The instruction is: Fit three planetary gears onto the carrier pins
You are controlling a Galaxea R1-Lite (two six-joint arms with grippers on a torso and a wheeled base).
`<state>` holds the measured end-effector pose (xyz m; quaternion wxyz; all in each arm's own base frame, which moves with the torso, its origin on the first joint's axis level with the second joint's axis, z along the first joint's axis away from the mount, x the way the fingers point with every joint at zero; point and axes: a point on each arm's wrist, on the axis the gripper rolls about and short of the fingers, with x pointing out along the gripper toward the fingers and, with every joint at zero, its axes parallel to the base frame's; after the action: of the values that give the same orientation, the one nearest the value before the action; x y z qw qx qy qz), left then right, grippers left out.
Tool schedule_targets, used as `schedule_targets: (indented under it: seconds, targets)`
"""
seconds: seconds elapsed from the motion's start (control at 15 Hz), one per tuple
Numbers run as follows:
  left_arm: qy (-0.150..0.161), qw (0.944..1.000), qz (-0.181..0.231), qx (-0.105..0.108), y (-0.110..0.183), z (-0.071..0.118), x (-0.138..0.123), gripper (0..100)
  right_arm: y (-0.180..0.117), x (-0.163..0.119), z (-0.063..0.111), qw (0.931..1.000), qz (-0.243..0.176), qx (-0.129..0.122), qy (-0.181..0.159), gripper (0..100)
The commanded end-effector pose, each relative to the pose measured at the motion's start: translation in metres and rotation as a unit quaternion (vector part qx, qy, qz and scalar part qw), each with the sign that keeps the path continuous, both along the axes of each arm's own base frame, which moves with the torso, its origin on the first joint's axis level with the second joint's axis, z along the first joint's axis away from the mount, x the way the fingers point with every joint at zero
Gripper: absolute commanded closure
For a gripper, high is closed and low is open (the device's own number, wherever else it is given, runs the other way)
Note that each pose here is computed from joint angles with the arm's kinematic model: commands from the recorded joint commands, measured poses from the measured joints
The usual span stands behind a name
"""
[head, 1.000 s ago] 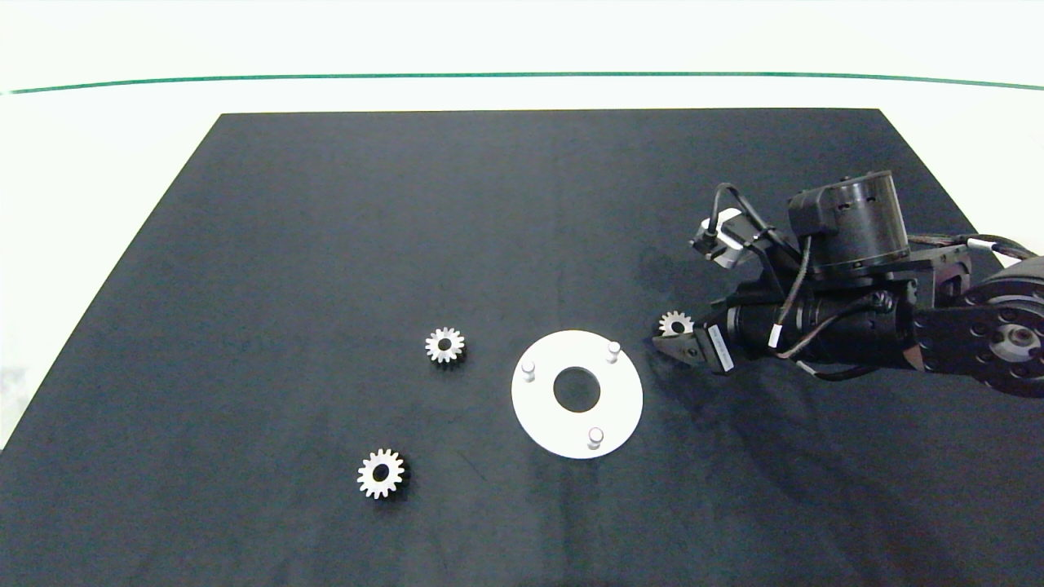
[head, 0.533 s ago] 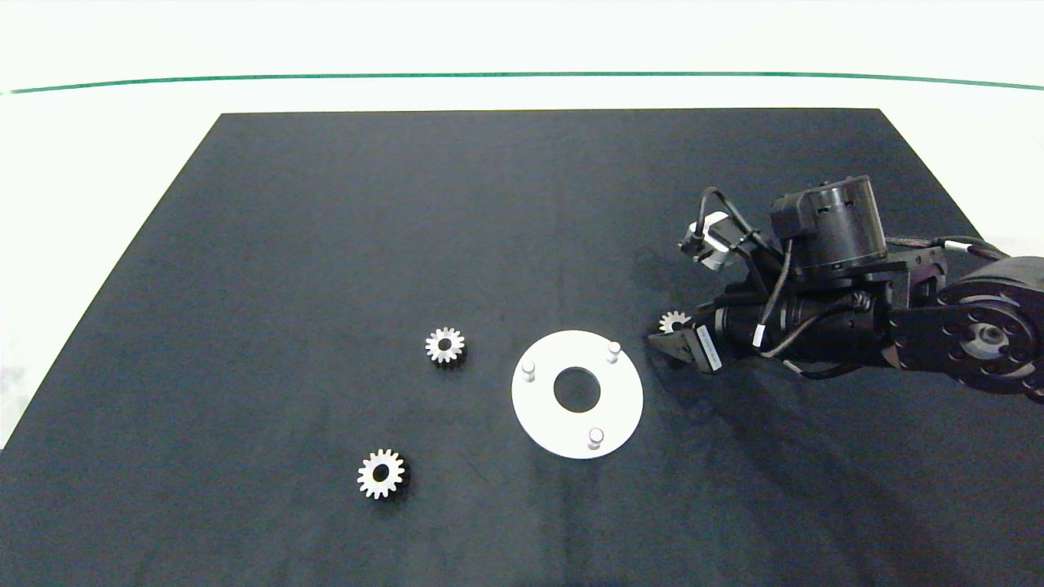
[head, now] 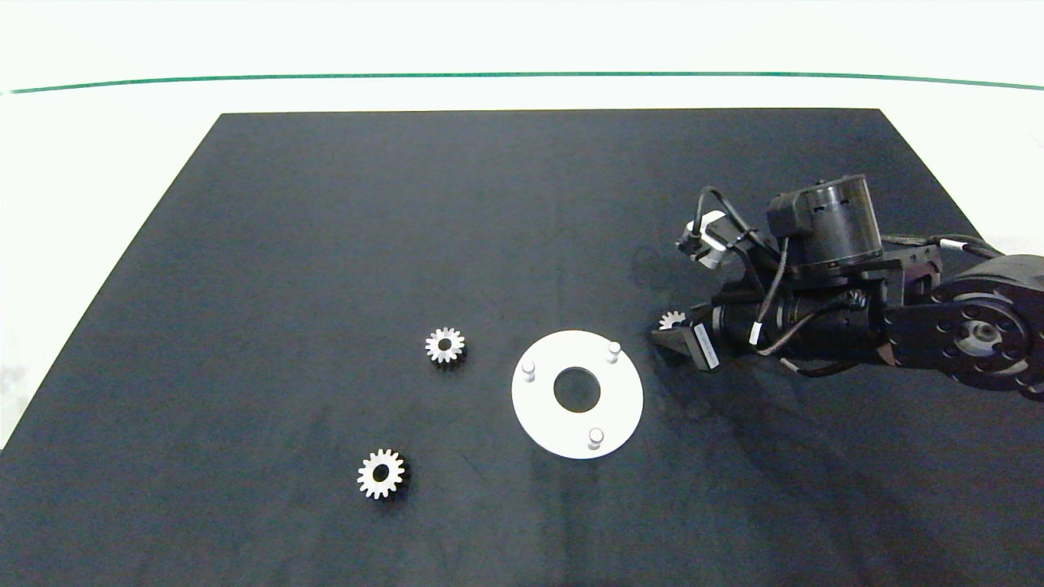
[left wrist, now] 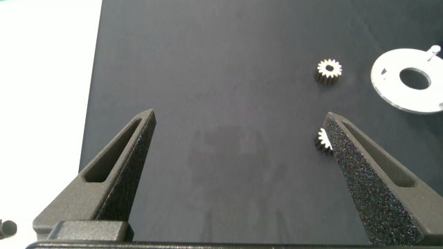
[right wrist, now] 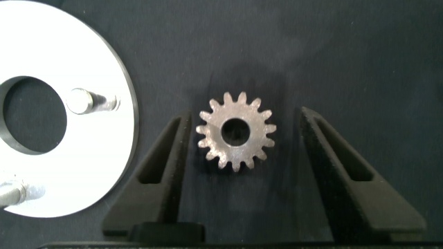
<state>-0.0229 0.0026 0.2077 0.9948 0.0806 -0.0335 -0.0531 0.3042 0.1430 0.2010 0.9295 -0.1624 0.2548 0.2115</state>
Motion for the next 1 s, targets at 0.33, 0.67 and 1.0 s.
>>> schedule_targets:
  seconds: [0.33,0.67,1.0]
  targets:
    - [-0.002,1.0000,0.001,0.000,0.000,0.001,-0.001,0,0.001,0.003,-0.004,1.0000,0.000,-0.002,0.005,54]
    - [-0.005,1.0000,0.001,0.000,0.000,0.003,-0.001,0,0.003,0.007,-0.010,0.9999,0.001,-0.005,0.013,63]
    - [-0.009,1.0000,0.000,-0.001,0.000,0.005,-0.002,0,0.004,0.007,-0.012,0.9999,0.000,-0.005,0.016,73]
